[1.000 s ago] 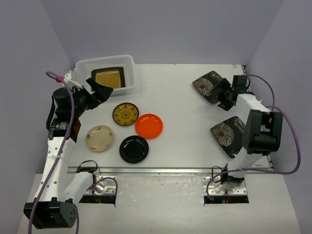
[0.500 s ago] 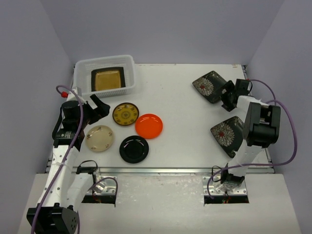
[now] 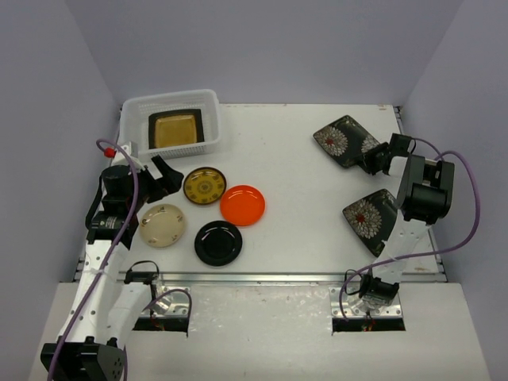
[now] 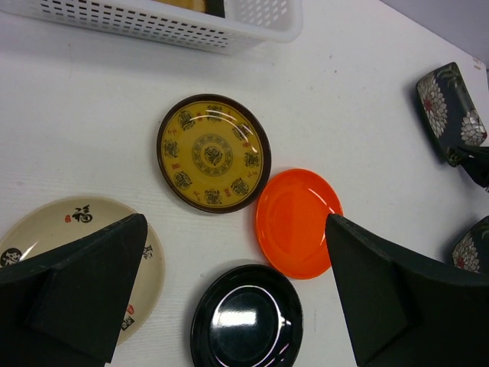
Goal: Place the plates into the plastic bin on the countertop
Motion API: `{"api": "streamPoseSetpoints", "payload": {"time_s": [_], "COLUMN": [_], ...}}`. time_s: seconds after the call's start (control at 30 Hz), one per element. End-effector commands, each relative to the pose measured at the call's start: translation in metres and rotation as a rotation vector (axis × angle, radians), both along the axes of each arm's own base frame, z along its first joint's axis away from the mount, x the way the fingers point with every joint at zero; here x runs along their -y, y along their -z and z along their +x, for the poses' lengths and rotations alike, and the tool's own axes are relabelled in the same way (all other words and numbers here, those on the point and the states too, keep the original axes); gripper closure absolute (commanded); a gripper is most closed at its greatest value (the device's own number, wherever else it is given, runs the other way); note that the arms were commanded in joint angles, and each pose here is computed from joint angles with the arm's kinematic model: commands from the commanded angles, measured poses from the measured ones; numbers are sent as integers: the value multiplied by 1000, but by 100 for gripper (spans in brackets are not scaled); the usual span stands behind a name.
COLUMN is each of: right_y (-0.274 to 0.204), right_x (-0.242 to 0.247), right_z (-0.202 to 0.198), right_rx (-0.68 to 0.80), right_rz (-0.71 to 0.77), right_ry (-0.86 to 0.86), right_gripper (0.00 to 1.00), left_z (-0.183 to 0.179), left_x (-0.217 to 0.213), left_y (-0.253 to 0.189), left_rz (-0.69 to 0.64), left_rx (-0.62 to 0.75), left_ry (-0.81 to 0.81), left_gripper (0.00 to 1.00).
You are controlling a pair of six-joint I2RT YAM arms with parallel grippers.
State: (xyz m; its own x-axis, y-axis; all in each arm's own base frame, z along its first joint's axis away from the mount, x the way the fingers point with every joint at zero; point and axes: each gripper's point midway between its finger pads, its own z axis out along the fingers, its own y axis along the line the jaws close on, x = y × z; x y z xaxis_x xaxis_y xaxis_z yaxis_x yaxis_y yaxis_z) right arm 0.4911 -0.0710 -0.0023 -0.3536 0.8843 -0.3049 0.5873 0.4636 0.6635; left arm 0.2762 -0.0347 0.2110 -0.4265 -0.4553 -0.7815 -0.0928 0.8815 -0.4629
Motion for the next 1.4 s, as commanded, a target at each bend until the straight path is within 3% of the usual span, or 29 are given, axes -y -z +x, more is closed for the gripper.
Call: {"api": "streamPoseSetpoints", "payload": {"time_s": [0.0, 0.07, 0.1, 0.37, 0.53, 0.67, 0.77, 0.9, 1.17, 1.3, 1.37], "right_y": [32, 36, 32, -64, -107, -131, -128, -138, -190, -210, -215], "right_x": [-3, -9, -10, -50, -91, -132, -160, -225, -292, -299, -299], "right_z": [-5, -9, -8, -5, -26, -52, -73, -116, -178, -190, -192], "right_rx": [-57, -54, -26, 378, 513, 540, 469, 453, 559, 606, 618], "right_rz": [44, 79, 85, 229, 312, 286, 304, 227, 255, 312, 320], "right_ry": [2, -6, -4, -141, -298, -428, -511, -722, -1080, -1135, -1139], "right_gripper": [77, 98, 100, 100, 100, 100, 100, 100, 100, 100, 100], "left_z": [1, 1, 1, -2, 1, 18, 28, 54, 64, 62, 59], "left_x": [4, 4, 5, 35, 61, 72, 92, 127, 148, 151, 151], "left_y": [-16, -17, -17, -22, -24, -35, -42, -35, -24, -10, -7], "left_rz": [19, 19, 17, -38, -123, -69, -65, -14, -15, -37, -48], "left_rx": [72, 78, 79, 118, 85, 42, 23, -88, -142, -163, -160], "left_ry": [33, 32, 37, 211, 352, 344, 392, 470, 567, 568, 566], "left_gripper": [0, 0, 0, 0, 0, 0, 0, 0, 0, 6, 16]}}
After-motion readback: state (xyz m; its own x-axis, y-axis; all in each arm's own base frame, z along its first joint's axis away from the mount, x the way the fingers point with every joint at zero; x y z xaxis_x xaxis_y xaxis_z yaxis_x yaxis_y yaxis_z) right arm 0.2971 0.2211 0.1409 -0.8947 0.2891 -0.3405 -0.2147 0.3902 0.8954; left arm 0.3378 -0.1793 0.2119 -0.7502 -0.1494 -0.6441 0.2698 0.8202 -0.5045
